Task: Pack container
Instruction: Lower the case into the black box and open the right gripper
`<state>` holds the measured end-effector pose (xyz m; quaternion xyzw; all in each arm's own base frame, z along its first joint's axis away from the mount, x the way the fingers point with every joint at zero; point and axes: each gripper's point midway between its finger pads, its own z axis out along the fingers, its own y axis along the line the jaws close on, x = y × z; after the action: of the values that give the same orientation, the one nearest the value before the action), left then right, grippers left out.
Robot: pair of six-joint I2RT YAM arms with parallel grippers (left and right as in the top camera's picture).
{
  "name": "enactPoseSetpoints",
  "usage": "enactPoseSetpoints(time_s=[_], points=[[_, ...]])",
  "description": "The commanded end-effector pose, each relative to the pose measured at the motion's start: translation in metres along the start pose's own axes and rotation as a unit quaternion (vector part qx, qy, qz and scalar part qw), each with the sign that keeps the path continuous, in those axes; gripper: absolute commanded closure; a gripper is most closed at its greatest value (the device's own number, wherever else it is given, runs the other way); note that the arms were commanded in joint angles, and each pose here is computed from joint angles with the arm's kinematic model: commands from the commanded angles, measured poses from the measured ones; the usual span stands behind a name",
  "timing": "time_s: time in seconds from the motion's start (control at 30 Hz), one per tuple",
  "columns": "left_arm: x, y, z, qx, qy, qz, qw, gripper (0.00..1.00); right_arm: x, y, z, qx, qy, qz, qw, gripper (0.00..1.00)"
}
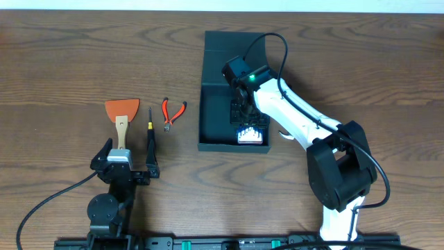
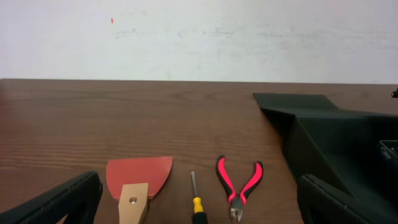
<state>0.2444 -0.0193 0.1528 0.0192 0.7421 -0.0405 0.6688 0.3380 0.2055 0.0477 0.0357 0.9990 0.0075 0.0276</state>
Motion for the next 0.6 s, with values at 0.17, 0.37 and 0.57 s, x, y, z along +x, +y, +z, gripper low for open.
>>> enactPoseSetpoints(time_s=[0.17,0.37,0.57], points=[[0.015,-0.003,0.001,0.01,0.024,0.008,1.0,0.02,-0.002,0.005,-0.01,-0.011,-0.017,0.002,1.0,0.68],[0.015,-0.003,0.001,0.01,0.024,0.008,1.0,0.01,-0.004,0.007,-0.009,-0.015,-0.023,0.002,1.0,0.69],[0.015,-0.003,0.001,0.01,0.024,0.008,1.0,0.02,0.001,0.004,0.001,-0.011,-0.018,0.002,1.0,0.69]])
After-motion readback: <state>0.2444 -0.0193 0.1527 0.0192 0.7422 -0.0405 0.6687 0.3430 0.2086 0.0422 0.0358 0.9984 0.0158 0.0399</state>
